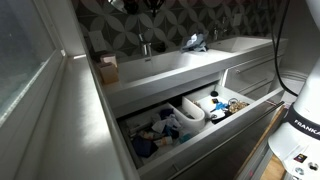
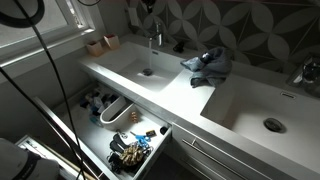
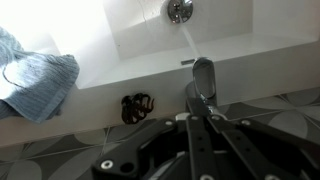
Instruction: Open and close the tap
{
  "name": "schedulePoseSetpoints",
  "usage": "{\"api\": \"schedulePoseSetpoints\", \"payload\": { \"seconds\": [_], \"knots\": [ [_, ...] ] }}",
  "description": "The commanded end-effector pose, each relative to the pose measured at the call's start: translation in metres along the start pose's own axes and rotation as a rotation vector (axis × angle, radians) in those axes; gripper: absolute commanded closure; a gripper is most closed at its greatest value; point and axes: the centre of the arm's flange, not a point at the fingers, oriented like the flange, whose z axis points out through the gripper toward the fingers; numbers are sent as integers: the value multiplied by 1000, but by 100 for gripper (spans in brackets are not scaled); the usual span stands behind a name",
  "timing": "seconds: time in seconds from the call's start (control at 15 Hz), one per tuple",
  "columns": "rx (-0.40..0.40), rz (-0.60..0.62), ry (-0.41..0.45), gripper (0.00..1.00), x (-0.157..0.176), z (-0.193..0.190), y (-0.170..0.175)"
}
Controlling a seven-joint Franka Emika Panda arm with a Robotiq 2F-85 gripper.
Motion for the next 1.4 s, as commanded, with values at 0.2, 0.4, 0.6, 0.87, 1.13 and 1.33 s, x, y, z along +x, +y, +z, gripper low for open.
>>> {"api": "schedulePoseSetpoints", "payload": {
  "seconds": [0.2,0.4,0.6,0.87,1.13,1.33],
  "knots": [
    [29,26,-23,100,-17,2,-3],
    [57,55,-27,100,-12,8,-8],
    [113,96,-33,100,-7,12,-11],
    [199,159,-22,100,5,17,-9],
    [247,211,-10,100,17,27,0],
    [277,248,-4,100,26,37,6]
  ]
}}
